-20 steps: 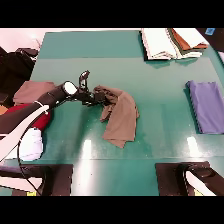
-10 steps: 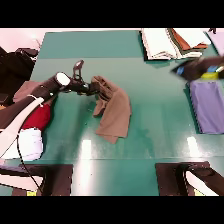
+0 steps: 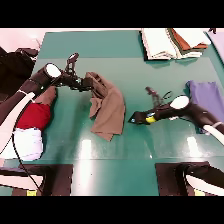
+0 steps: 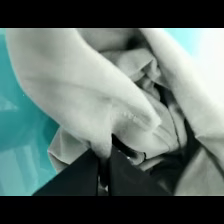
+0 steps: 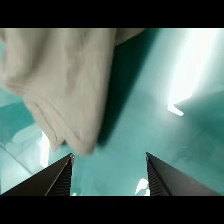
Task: Fold the shirts.
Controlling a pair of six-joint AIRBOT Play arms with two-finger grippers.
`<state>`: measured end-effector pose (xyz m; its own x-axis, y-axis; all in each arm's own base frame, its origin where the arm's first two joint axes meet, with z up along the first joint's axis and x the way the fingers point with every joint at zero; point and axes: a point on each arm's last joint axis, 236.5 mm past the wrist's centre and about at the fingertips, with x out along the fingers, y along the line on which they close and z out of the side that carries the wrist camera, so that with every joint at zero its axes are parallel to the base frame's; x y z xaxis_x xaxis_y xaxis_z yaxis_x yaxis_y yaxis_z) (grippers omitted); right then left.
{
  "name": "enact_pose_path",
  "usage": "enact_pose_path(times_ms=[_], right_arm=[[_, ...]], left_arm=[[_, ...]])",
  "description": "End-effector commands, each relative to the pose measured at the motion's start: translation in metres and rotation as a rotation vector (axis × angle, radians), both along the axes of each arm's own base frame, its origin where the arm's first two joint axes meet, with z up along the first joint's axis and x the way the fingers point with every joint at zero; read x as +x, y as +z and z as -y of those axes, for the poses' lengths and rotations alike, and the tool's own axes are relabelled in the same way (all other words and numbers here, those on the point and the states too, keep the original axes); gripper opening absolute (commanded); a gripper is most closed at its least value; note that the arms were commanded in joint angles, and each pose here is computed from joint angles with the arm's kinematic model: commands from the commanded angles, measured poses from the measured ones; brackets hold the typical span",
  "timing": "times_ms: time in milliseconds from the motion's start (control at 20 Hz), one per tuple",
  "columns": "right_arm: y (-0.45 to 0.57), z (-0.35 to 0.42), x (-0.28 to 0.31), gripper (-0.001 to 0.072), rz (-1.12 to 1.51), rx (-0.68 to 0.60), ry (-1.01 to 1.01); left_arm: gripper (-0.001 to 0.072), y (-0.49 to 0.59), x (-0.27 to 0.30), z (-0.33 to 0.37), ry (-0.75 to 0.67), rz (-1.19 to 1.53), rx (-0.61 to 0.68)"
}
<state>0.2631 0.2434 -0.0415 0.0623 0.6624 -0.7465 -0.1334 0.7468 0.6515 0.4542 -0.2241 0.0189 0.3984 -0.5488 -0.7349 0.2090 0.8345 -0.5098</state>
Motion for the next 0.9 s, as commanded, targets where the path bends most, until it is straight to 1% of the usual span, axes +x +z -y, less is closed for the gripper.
enact_pose_path(times_ms=[0,50,100,150,200,250,300,350,450,600,750,850], right_arm=[[-0.038,-0.043,-0.003,0.0502,-0.027,-0.011,0.019],[-0.041,-0.053,0.000,0.0474,-0.025,-0.013,0.036],[-0.043,-0.061,0.004,0.0431,-0.022,-0.014,0.053],[-0.044,-0.066,0.010,0.0427,-0.020,-0.014,0.057],[-0.046,-0.070,0.014,0.0318,-0.015,-0.016,0.066],[-0.046,-0.073,0.019,0.0172,-0.008,-0.018,0.069],[-0.044,-0.074,0.024,0.0051,0.005,-0.020,0.073],[-0.041,-0.072,0.029,0.0019,0.033,-0.034,0.089],[-0.019,-0.062,0.042,0.0018,0.121,-0.060,0.127],[0.044,-0.017,0.071,0.0017,0.280,-0.141,0.143],[0.124,0.061,0.092,0.0017,0.426,-0.269,0.074],[0.182,0.107,0.094,0.0017,0.522,-0.320,-0.005]], left_arm=[[0.0031,-0.002,-0.003,-0.004,-0.015,-0.005,0.022],[0.0031,-0.003,-0.003,-0.005,-0.016,-0.004,0.028],[0.0031,-0.004,-0.003,-0.006,-0.019,-0.003,0.037],[0.0031,-0.004,-0.003,-0.006,-0.021,-0.002,0.041],[0.0031,-0.004,-0.003,-0.007,-0.022,-0.003,0.043],[0.0031,-0.004,-0.005,-0.007,-0.027,-0.006,0.048],[0.0031,-0.005,-0.006,-0.007,-0.031,-0.012,0.049],[0.0031,-0.007,-0.008,-0.009,-0.039,-0.016,0.063],[0.0031,-0.001,-0.011,-0.018,-0.058,0.008,0.116],[0.0031,0.051,-0.006,-0.046,-0.080,0.166,0.256],[0.0031,0.142,-0.012,-0.076,-0.061,0.373,0.370],[0.0031,0.208,-0.029,-0.088,-0.032,0.504,0.386]])
